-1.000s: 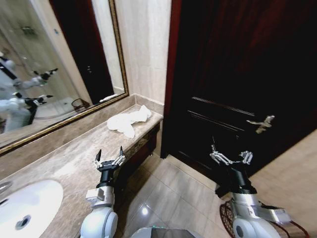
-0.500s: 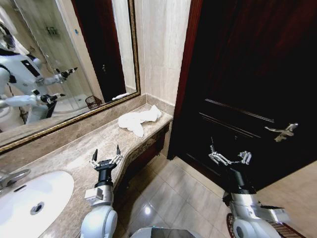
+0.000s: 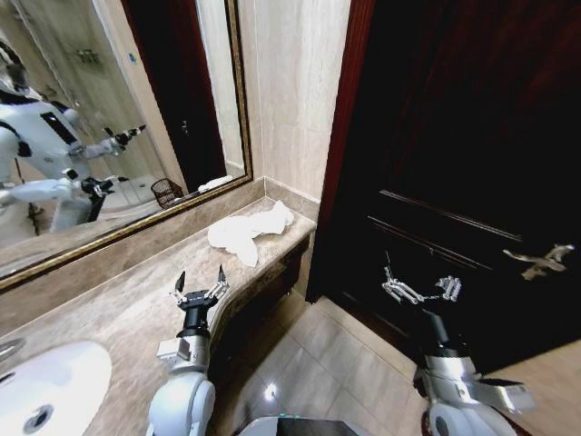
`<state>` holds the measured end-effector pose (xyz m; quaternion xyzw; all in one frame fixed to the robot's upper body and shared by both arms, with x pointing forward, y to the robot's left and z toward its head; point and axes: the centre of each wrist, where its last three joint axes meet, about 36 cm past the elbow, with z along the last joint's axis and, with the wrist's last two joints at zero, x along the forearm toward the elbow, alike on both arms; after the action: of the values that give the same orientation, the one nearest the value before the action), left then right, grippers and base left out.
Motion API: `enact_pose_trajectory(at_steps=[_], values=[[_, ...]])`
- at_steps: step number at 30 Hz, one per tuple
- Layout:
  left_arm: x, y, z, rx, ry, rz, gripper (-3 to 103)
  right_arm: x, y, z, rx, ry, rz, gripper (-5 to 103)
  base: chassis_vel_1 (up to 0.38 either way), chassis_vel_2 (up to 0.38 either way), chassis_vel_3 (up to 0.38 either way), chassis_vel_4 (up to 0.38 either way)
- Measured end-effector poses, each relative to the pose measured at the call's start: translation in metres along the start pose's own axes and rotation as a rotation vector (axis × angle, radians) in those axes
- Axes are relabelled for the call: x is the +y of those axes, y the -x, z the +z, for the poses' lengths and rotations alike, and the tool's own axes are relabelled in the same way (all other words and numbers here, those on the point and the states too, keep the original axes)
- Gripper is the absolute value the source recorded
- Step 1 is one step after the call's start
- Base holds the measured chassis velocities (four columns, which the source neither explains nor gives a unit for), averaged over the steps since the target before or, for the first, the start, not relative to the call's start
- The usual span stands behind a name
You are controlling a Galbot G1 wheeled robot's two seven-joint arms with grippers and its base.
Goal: Discard the used towel into the hamper.
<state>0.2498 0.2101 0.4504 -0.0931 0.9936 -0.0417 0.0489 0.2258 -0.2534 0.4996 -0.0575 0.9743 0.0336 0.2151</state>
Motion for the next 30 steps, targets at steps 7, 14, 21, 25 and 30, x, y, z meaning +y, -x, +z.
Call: enact_pose_trajectory(at_steps=[7, 14, 21, 25, 30], values=[[-0.001, -0.001, 0.0, 0.028, 0.002, 0.013, 100, 0.0, -0.001, -0.001, -0.022, 0.009, 0.022, 100, -0.101, 0.122, 0.102, -0.118], [-0.001, 0.001, 0.008, 0.022, -0.069, 0.047, 93, -0.002, -0.003, 0.001, -0.009, -0.009, 0.001, 100, 0.0, 0.0, 0.0, 0.0], [-0.003, 0.01, 0.009, 0.059, -0.087, 0.03, 87, -0.003, -0.001, 0.003, 0.004, -0.011, -0.015, 100, 0.0, 0.0, 0.0, 0.0], [-0.005, 0.02, 0.008, 0.111, -0.076, -0.02, 97, -0.005, -0.001, 0.006, 0.016, -0.012, -0.024, 100, 0.0, 0.0, 0.0, 0.0], [-0.012, 0.041, 0.011, 0.149, -0.045, -0.039, 97, -0.006, -0.003, 0.018, 0.05, -0.003, -0.028, 100, 0.0, 0.0, 0.0, 0.0]])
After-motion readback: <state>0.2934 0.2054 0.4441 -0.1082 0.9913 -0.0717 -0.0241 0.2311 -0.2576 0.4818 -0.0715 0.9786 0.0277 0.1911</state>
